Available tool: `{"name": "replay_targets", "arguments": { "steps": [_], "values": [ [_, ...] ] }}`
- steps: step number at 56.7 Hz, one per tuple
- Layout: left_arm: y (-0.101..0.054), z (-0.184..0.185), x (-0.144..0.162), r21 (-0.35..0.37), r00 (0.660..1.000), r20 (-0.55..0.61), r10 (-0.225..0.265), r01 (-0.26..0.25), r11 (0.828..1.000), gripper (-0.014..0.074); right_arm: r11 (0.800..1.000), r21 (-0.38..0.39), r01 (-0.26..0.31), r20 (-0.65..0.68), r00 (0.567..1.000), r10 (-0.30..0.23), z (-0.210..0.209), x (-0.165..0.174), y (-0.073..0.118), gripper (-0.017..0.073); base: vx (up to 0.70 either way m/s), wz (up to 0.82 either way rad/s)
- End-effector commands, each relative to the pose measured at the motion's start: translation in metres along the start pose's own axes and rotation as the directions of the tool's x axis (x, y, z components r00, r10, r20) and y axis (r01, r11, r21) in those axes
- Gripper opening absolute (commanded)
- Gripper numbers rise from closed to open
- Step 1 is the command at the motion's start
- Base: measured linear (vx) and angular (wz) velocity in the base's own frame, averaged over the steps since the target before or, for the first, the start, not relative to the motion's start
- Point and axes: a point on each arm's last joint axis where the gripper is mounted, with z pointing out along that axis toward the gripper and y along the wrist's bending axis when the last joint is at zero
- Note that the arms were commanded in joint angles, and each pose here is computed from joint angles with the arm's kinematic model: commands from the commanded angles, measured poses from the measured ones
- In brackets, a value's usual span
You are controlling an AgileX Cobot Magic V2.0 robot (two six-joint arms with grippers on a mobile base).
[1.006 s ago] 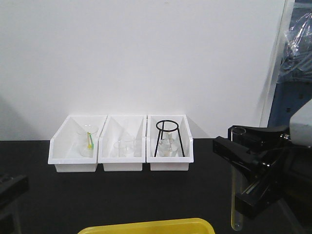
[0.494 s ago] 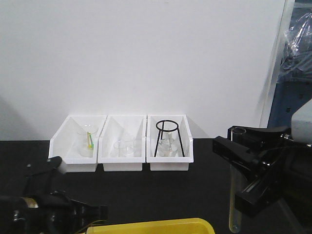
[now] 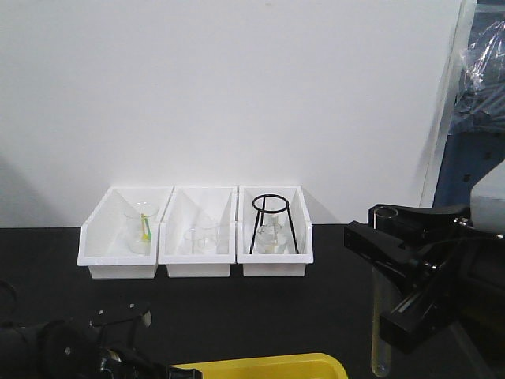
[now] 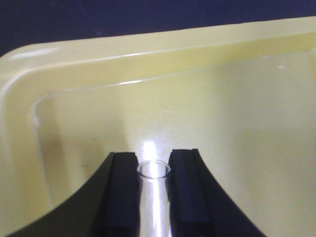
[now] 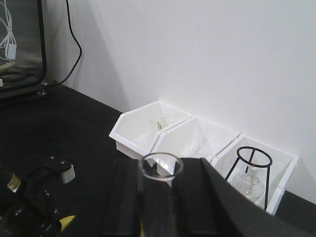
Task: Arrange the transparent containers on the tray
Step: 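Lower the left-held tube into the yellow tray and open the left gripper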
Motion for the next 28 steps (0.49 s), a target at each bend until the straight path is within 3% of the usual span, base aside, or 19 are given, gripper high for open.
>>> {"name": "replay_targets", "arguments": {
  "steps": [1, 18, 28],
  "values": [
    [-0.011, -0.01, -0.013, 0.039, 0.995, 0.095, -0.024, 0.02, 0.999, 0.0032, 1.0, 0.014, -0.001, 0.043, 0.999, 0.001, -0.004, -0.013, -0.002, -0.0011, 0.0, 0.0],
    [-0.007, 0.0, -0.013, 0.018, 0.996, 0.091, -0.01, 0.009, 1.0, 0.0248, 1.0, 0.014, -0.001, 0.043, 0.999, 0.001, -0.004, -0.013, -0.002, -0.0011, 0.0, 0.0],
    [-0.005, 0.001, -0.013, -0.009, 0.995, 0.089, 0.051, -0.05, 0.999, 0.0374, 1.0, 0.014, -0.002, 0.043, 0.999, 0.002, -0.004, -0.013, -0.002, -0.0011, 0.0, 0.0]
  ]
}}
